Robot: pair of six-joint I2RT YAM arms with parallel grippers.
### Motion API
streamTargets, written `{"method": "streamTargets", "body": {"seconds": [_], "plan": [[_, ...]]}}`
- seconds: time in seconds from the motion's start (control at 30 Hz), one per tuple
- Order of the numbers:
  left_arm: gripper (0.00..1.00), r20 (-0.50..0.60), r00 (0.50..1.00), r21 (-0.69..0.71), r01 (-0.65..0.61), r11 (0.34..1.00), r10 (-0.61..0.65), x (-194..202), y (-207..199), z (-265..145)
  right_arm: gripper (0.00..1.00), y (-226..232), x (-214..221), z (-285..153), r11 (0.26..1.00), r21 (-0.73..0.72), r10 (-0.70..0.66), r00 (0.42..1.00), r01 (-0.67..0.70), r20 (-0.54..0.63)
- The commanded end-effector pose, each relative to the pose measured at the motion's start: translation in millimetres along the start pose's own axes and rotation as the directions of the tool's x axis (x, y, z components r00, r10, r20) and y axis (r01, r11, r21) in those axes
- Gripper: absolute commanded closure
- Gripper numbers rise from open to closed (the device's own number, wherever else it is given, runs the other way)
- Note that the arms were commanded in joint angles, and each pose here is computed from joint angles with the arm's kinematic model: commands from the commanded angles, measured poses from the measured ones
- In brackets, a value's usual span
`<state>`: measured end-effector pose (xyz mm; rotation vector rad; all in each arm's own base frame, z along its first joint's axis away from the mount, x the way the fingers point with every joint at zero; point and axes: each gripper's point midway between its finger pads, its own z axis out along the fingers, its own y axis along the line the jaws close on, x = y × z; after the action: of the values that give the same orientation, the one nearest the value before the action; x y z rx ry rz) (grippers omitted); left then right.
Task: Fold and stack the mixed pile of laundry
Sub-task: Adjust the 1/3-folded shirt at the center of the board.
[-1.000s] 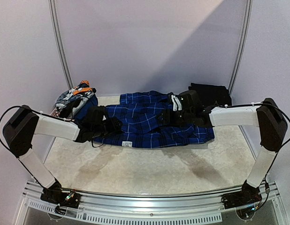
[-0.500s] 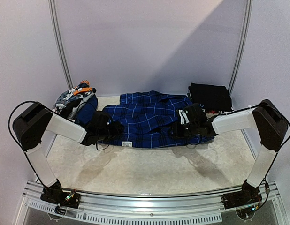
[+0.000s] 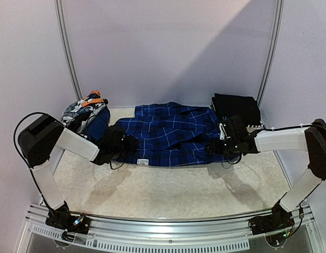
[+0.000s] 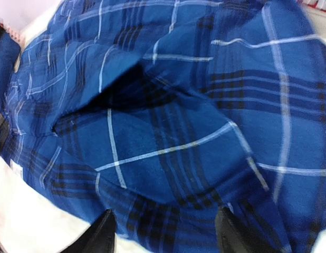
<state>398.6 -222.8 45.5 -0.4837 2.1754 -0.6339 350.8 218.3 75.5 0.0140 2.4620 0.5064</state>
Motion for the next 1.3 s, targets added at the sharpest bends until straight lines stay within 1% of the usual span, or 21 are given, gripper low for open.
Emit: {"method": "streamTargets", "body": {"seconds": [0.0, 0.1, 0.17, 0.27, 0.33, 0.47, 0.57, 0.8, 1.0, 1.17, 1.27], "plan": [[0.35, 0.043, 0.999, -0.013, -0.008, 1.0, 0.008, -3.9, 6.7, 5.0, 0.29, -32.9, 7.6, -26.1, 0.993, 0.093, 0.072, 0.997, -0.072, 0.012], [0.35, 0.052, 0.999, -0.011, -0.001, 1.0, 0.001, -4.0, 8.8, 8.0, 0.15, -54.3, 20.3, -38.1, 0.982, 0.107, 0.159, 0.987, -0.158, 0.007], [0.36, 0.059, 0.998, -0.006, 0.005, 1.0, -0.005, -4.8, 9.4, 9.4, 0.09, -62.9, 25.8, -47.1, 0.972, 0.083, 0.218, 0.976, -0.218, 0.009], [0.37, 0.068, 0.998, 0.0, 0.011, 1.0, -0.011, -6.0, 10.4, 10.8, 0.04, -71.1, 30.4, -59.1, 0.956, 0.033, 0.291, 0.957, -0.291, 0.005], [0.38, 0.075, 0.997, 0.0, 0.012, 1.0, -0.012, -6.9, 12.0, 11.6, 0.04, -72.9, 32.6, -62.8, 0.949, 0.001, 0.316, 0.949, -0.316, -0.005], [0.4, 0.081, 0.997, 0.004, 0.018, 1.0, -0.019, -7.5, 15.3, 12.9, 0.11, -65.9, 39.1, -61.1, 0.943, -0.056, 0.324, 0.944, -0.327, -0.059], [0.43, 0.084, 0.996, 0.008, 0.021, 1.0, -0.021, -5.4, 18.3, 12.7, 0.16, -65.1, 45.3, -54.4, 0.944, -0.065, 0.317, 0.944, -0.324, -0.095], [0.46, 0.074, 0.997, 0.006, 0.026, 1.0, -0.026, 5.2, 31.2, 12.6, 0.3, -64.1, 46.2, -41.9, 0.94, -0.097, 0.316, 0.941, -0.328, -0.117], [0.48, 0.065, 0.998, -0.003, 0.023, 1.0, -0.022, 12.4, 39.6, 12.5, 0.44, -64.9, 48.2, -31.4, 0.94, -0.096, 0.314, 0.939, -0.328, -0.138], [0.49, 0.064, 0.998, -0.022, 0.013, 1.0, -0.012, 16.9, 48.1, 12.5, 0.58, -67.6, 46.5, -27.4, 0.94, -0.088, 0.316, 0.939, -0.329, -0.138], [0.49, 0.063, 0.998, -0.027, 0.011, 1.0, -0.009, 19.4, 52.2, 12.4, 0.63, -69.2, 43.7, -25.9, 0.94, -0.085, 0.318, 0.939, -0.33, -0.133]]}}
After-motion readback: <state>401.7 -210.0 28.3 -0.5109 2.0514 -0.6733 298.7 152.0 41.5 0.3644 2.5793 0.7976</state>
